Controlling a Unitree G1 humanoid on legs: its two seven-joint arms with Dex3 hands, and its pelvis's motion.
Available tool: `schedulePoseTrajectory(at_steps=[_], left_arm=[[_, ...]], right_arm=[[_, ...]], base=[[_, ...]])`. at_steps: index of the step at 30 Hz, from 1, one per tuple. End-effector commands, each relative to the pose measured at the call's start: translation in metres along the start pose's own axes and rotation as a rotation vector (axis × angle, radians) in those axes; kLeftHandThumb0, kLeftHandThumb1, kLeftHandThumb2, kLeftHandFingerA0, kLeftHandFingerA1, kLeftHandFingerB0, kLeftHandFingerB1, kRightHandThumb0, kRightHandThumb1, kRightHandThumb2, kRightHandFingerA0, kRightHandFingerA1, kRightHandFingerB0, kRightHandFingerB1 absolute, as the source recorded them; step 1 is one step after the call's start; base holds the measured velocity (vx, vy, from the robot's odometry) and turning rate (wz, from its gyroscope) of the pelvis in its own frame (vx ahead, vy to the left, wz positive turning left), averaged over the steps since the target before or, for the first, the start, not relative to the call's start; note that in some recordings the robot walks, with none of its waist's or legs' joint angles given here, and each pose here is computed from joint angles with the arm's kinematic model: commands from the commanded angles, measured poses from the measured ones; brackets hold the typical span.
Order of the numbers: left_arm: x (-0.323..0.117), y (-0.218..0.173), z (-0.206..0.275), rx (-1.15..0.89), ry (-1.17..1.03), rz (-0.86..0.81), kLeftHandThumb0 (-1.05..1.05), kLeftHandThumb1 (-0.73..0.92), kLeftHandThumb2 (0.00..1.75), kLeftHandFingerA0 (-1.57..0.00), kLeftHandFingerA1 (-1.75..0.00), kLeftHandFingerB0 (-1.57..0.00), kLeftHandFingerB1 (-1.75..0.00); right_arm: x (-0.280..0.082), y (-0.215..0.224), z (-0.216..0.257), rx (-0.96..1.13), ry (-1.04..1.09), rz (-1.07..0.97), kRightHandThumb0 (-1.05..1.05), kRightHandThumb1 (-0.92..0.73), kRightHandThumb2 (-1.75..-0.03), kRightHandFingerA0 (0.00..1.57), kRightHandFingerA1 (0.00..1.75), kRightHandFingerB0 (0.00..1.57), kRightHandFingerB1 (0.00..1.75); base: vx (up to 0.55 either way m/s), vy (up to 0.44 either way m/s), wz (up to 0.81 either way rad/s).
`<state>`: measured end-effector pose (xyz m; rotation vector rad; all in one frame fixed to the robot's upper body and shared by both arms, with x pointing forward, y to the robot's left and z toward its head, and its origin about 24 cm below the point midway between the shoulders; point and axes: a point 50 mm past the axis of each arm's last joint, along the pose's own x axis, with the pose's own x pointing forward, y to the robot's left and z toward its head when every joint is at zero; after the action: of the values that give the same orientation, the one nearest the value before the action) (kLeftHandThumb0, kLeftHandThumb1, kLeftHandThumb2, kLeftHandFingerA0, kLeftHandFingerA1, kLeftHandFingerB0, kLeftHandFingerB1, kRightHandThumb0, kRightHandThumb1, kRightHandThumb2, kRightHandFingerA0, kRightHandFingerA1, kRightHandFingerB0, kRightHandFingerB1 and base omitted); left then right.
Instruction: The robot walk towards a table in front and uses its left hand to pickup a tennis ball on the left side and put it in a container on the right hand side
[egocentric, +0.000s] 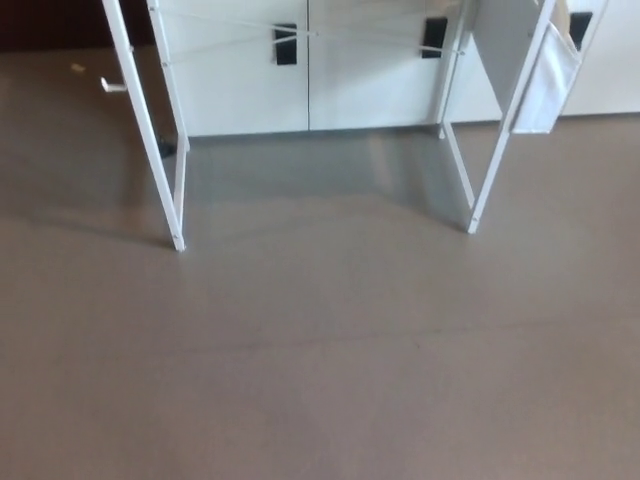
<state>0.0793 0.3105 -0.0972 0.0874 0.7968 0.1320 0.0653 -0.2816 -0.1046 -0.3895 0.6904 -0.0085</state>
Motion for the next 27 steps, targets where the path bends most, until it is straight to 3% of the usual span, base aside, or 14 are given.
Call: schedulePoseTrajectory(at_steps=[1, 9, 17, 27], left_arm=[[0.0005, 0.0025, 0.0056, 0.013, -0.028, 0.005, 0.02, 0.52, 0.57, -0.53, -0.50, -0.34, -0.41], [0.0036, 0.0026, 0.0094, 0.016, -0.037, 0.011, 0.00, 0.52, 0.55, -0.55, -0.49, -0.37, -0.41], [0.0018, 0.0022, 0.0105, 0.029, -0.043, 0.006, 0.01, 0.52, 0.56, -0.54, -0.50, -0.35, -0.42], [0.0007, 0.0033, 0.0094, 0.022, -0.036, 0.007, -0.03, 0.51, 0.56, -0.53, -0.51, -0.35, -0.42]], right_arm=[[0.0012, -0.0073, 0.0029, 0.000, -0.022, -0.031, -0.29, -0.45, -0.61, 0.57, 0.48, 0.36, 0.40], [0.0017, -0.0066, 0.0078, 0.002, -0.044, -0.023, -0.31, -0.45, -0.62, 0.56, 0.48, 0.35, 0.41], [0.0009, -0.0059, 0.0070, 0.008, -0.052, -0.022, -0.32, -0.44, -0.63, 0.56, 0.50, 0.35, 0.42], [-0.0015, -0.0055, 0.0045, -0.002, -0.034, -0.027, -0.31, -0.45, -0.62, 0.56, 0.48, 0.35, 0.41]], base=[[0.32, -0.128, 0.59], [0.28, -0.031, 0.04], [0.34, 0.207, -0.40], [0.32, 0.034, 0.09]])
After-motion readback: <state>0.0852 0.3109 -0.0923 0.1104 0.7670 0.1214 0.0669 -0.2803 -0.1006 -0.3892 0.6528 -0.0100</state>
